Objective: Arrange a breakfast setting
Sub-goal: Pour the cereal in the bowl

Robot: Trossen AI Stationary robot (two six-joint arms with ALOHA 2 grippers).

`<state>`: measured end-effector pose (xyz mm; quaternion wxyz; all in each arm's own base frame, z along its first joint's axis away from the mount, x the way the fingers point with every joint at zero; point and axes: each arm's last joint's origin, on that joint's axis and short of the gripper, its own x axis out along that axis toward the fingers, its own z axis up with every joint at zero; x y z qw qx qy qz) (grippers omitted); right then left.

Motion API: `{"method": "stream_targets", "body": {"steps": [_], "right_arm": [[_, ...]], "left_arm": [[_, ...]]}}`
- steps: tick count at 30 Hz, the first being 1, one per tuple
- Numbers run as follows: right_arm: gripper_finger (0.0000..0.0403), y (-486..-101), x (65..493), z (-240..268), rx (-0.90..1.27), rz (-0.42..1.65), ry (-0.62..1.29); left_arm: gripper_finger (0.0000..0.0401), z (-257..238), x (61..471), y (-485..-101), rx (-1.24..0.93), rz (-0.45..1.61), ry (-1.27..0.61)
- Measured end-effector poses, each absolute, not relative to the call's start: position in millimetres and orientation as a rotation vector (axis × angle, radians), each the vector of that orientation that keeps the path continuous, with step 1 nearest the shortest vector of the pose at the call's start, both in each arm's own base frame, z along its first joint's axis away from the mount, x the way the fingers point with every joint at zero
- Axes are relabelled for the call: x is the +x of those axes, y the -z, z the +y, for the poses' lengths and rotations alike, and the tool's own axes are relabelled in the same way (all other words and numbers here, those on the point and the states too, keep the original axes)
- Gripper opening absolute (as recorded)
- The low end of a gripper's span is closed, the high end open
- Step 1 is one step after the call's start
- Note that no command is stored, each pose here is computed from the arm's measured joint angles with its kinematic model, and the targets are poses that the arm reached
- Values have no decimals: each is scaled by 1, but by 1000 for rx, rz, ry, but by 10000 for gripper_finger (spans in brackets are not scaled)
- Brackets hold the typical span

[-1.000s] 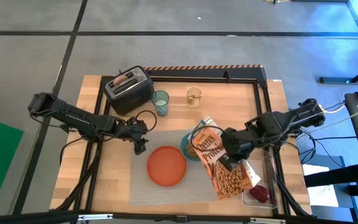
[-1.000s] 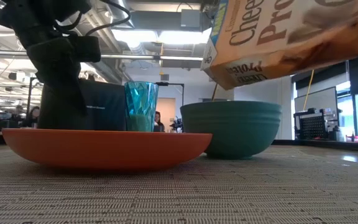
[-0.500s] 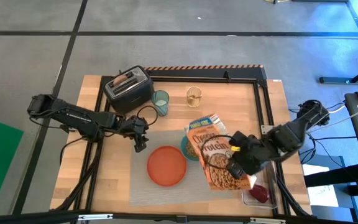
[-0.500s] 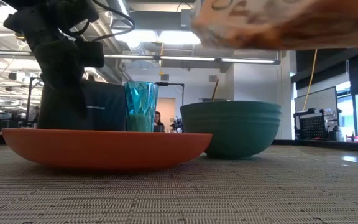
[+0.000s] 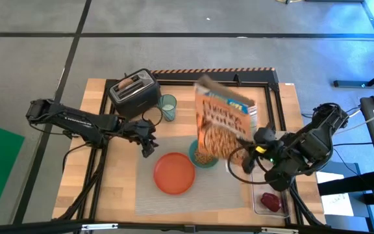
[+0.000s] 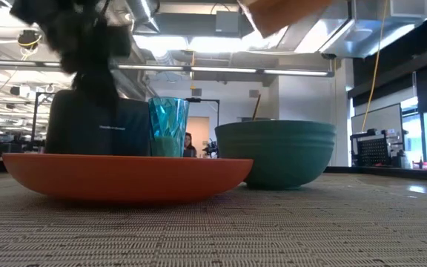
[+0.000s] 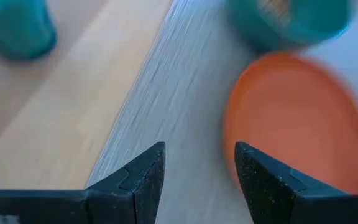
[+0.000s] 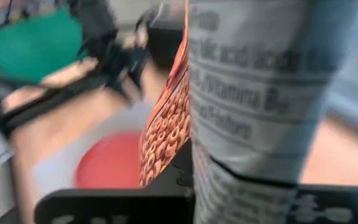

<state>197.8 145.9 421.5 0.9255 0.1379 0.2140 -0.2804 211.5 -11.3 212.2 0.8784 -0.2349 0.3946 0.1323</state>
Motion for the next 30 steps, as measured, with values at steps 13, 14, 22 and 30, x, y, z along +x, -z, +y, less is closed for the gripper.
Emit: {"method": "stream_targets", "body": {"steps": [13,14,22,30], "right_arm": [[0,-425,194,128,-230,336,737],[0,-426,195,129,-243,347,727],[0,-433,210,139,-386,440,562],[0,-436,217,119,-334,539,481]], "left_arm": [[193,-1,232,-410,-63,132,-435],[197,-1,228,-430,-26,76,-434],[282,-3,222,-524,236,-156,-295],[319,-12,265,-532,458,55,-238]]}}
